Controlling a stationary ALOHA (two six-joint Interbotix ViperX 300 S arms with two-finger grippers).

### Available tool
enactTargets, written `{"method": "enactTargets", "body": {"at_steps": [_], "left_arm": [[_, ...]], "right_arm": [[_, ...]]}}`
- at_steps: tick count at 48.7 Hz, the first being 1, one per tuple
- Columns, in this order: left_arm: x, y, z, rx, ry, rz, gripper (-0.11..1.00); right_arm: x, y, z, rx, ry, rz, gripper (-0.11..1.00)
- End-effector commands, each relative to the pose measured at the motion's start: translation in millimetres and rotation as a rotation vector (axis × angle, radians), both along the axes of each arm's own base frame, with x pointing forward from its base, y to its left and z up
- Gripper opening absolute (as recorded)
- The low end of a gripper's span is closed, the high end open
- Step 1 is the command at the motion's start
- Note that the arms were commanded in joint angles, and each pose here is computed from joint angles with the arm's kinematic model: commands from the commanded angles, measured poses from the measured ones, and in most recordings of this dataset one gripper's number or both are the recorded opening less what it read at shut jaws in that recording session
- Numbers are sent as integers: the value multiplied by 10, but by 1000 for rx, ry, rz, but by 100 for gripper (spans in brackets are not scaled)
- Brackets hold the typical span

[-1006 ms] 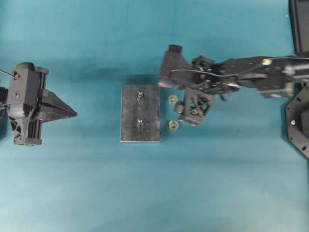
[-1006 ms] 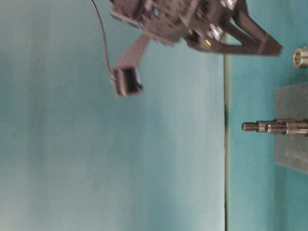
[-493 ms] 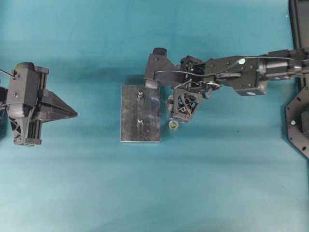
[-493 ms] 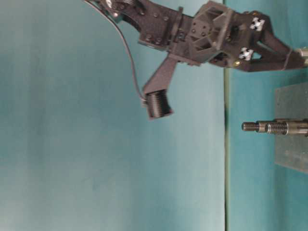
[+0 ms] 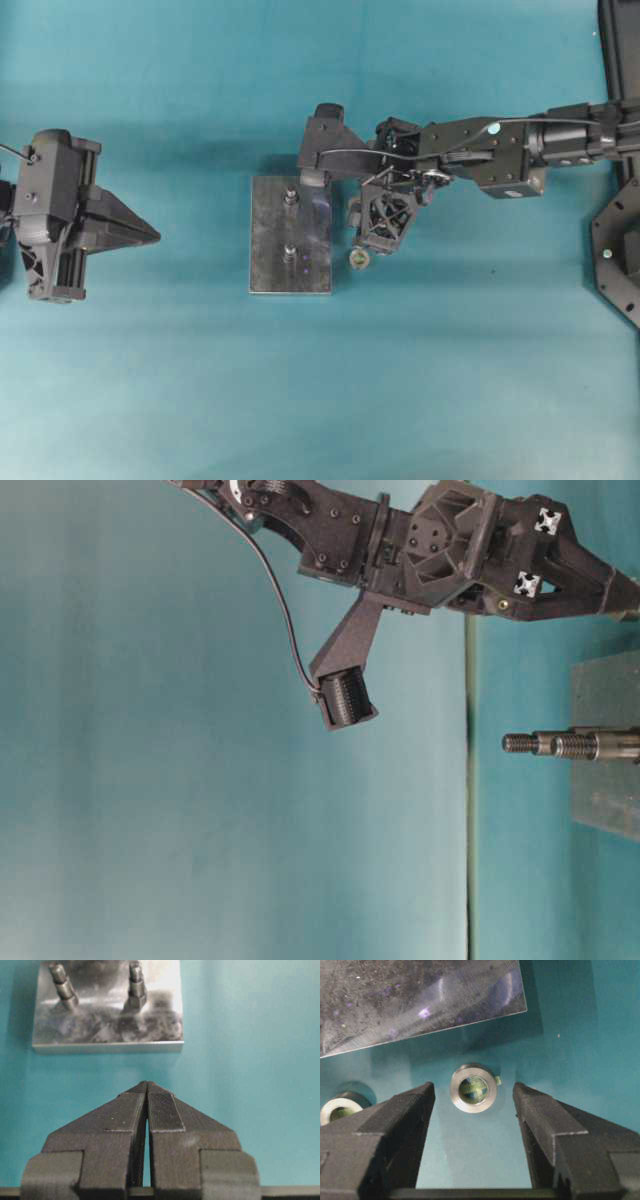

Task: Insert the washer onto the shaft.
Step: 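Close the right gripper on the upper washer and lift it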

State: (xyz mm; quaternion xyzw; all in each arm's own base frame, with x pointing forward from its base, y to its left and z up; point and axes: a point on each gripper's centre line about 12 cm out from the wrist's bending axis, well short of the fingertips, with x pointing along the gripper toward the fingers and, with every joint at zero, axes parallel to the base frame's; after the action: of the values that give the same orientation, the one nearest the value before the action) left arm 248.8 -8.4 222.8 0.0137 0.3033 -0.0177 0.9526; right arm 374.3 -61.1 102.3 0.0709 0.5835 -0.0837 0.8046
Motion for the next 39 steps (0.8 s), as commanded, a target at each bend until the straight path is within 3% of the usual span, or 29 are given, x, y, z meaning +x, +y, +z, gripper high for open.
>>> {"method": "enactTargets", "body": {"at_steps": [1, 16, 27, 39], "left_arm": [[20, -8, 62, -2, -21, -2, 0], [13, -7, 46, -4, -18, 0, 0], [6, -8, 30, -5, -15, 1, 0], [3, -8, 25, -5, -14, 1, 0]], "right_arm": [[82, -13, 112, -9, -37, 7, 64], [127, -10, 66, -5, -10, 11, 62], [87, -3, 44, 1, 31, 11, 45], [100, 7, 59, -1, 19, 14, 35]]}}
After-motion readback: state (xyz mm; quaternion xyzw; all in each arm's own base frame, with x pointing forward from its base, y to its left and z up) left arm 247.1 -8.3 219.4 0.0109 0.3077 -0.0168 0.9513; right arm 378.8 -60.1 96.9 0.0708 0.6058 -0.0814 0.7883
